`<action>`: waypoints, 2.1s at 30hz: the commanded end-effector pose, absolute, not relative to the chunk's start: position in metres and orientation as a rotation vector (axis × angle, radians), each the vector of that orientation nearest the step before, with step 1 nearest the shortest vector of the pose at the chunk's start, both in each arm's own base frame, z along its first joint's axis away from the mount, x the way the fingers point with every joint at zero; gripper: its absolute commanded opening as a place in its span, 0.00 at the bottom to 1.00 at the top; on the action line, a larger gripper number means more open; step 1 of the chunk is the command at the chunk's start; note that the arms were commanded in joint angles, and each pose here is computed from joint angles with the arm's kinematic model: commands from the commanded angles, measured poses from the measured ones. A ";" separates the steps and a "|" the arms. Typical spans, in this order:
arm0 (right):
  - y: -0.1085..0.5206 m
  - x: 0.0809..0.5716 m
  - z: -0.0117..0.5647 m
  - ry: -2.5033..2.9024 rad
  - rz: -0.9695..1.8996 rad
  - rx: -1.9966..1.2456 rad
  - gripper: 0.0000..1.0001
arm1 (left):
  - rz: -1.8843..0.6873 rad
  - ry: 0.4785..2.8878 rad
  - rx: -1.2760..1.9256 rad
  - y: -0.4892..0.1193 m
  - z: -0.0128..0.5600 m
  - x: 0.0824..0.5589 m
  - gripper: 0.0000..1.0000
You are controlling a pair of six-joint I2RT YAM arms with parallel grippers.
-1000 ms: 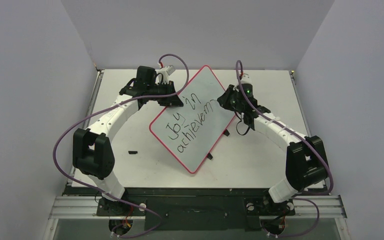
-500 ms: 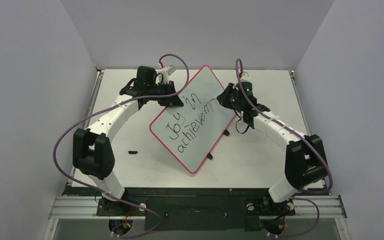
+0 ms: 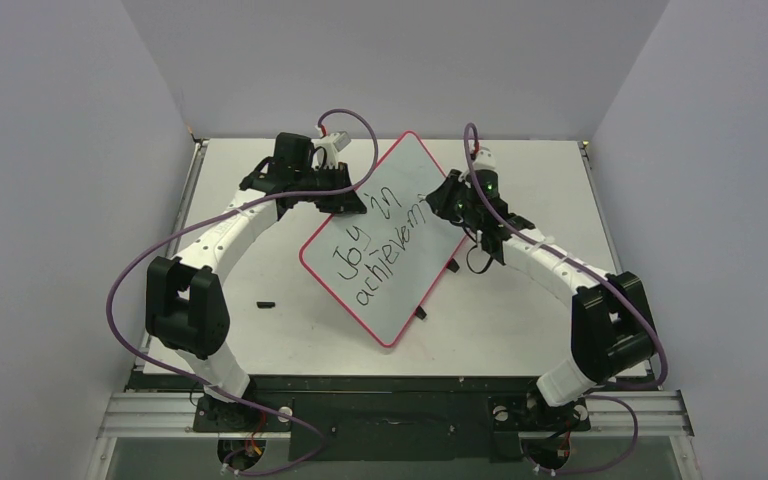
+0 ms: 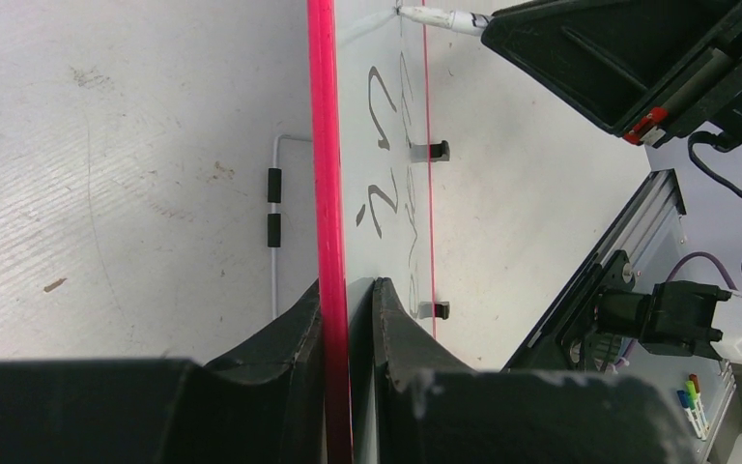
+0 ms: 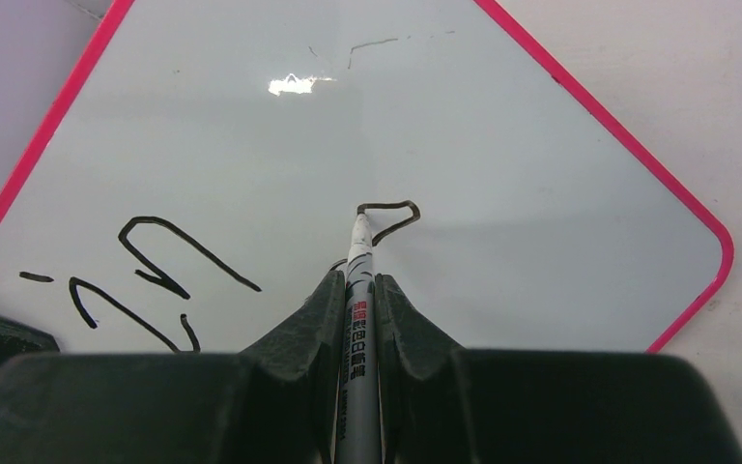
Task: Write a sentence on the whiteboard
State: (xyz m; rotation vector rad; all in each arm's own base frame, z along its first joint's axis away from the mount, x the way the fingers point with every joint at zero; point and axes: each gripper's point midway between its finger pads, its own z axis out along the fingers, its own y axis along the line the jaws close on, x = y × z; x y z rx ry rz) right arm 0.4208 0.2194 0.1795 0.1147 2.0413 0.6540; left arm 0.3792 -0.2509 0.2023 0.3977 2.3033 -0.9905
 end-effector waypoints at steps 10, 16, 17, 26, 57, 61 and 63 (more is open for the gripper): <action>0.210 0.383 0.141 2.141 0.618 0.089 0.00 | -0.835 2.240 0.603 -0.256 0.190 0.380 0.00; 0.196 0.395 0.143 2.139 0.555 0.125 0.00 | -0.832 2.243 0.604 -0.256 0.189 0.380 0.00; 0.194 0.397 0.144 2.138 0.547 0.128 0.00 | -0.834 2.243 0.604 -0.256 0.189 0.379 0.00; 0.189 0.415 0.163 2.098 0.545 0.140 0.00 | -0.824 2.246 0.604 -0.256 0.188 0.380 0.00; 0.198 0.451 0.199 2.017 0.579 0.148 0.00 | -0.808 2.247 0.607 -0.254 0.189 0.381 0.00; 0.198 0.451 0.192 2.029 0.580 0.149 0.00 | -0.807 2.247 0.607 -0.253 0.188 0.381 0.00; 0.196 0.449 0.189 2.035 0.577 0.150 0.00 | -0.807 2.246 0.607 -0.254 0.189 0.381 0.00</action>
